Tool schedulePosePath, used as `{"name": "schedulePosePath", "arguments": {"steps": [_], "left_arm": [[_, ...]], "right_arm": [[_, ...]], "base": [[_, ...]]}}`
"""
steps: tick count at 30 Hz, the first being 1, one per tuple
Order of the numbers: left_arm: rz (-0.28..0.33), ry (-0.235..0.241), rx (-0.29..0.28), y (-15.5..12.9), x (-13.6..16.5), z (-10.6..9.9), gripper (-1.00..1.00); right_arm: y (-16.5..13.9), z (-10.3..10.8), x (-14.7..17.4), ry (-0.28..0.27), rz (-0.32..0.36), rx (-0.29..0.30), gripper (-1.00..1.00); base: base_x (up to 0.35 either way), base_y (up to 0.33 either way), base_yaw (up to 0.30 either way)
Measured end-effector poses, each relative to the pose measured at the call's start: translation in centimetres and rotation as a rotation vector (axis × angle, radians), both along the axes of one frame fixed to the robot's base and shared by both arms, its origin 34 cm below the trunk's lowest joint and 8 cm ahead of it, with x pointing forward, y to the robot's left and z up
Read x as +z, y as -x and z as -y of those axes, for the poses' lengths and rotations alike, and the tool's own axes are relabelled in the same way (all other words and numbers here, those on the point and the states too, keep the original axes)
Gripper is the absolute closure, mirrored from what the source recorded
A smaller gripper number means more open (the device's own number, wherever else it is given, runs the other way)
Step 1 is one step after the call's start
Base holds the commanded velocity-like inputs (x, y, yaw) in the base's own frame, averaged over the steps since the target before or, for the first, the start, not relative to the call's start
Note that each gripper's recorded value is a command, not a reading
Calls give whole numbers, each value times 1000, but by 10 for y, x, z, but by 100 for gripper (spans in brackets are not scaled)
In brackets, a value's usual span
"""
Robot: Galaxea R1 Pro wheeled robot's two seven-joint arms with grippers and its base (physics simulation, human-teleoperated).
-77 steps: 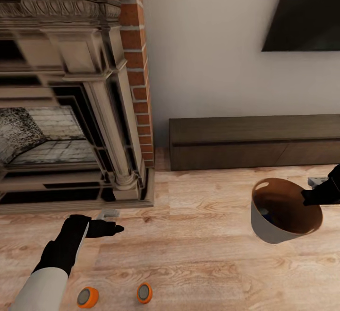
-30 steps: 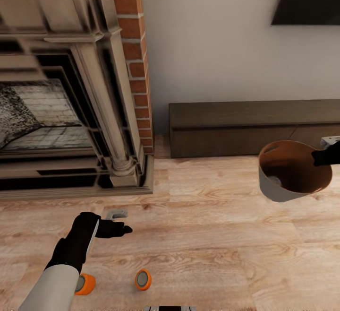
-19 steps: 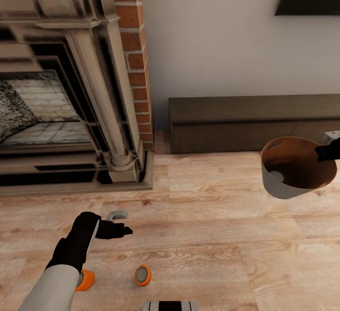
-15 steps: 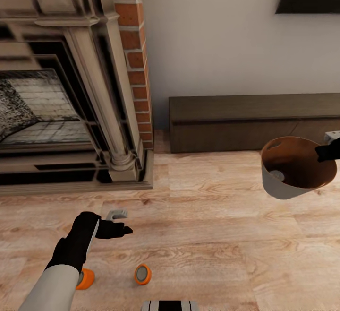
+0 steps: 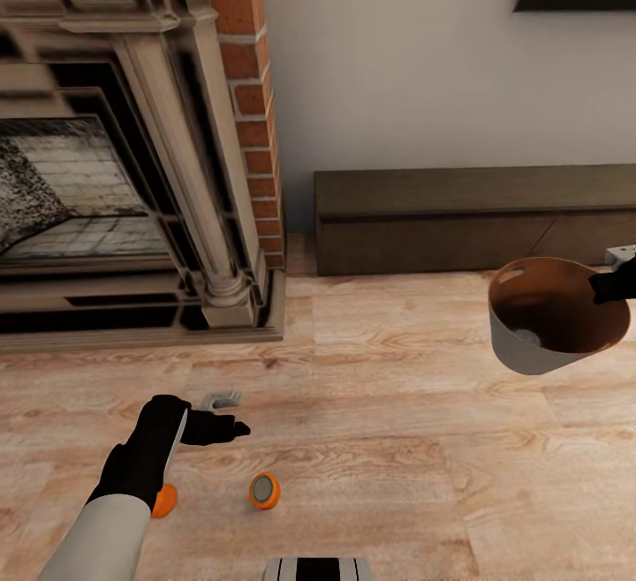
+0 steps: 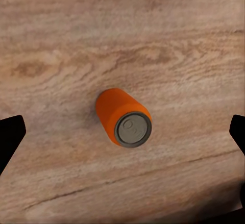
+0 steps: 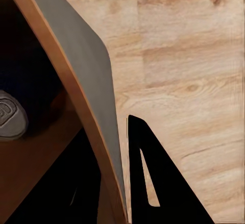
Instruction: Put the three can of soda from the living room inside the tash can in the kitchen.
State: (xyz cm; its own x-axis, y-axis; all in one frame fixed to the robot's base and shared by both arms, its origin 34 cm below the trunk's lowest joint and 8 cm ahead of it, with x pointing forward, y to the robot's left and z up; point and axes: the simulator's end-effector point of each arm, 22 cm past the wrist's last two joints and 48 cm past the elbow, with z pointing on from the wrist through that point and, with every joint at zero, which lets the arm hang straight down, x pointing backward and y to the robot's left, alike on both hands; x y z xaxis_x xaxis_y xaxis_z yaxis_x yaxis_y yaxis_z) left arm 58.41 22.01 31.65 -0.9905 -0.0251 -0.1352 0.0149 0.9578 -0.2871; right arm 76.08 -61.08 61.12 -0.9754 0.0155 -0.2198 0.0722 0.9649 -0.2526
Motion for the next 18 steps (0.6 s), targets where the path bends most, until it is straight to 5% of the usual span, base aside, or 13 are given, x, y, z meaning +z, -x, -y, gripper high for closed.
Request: {"name": "schedulePosePath", "arguments": {"steps": [9, 18], "left_arm": [[-2, 2, 0, 0, -1, 0, -100], [-3, 1, 1, 0, -1, 1, -100]], "right_arm": [[3, 3, -3, 47, -40, 27, 100], [3, 2, -5, 64, -56, 41, 100]], "base": [[-2, -3, 22], [-58, -117, 213]]}}
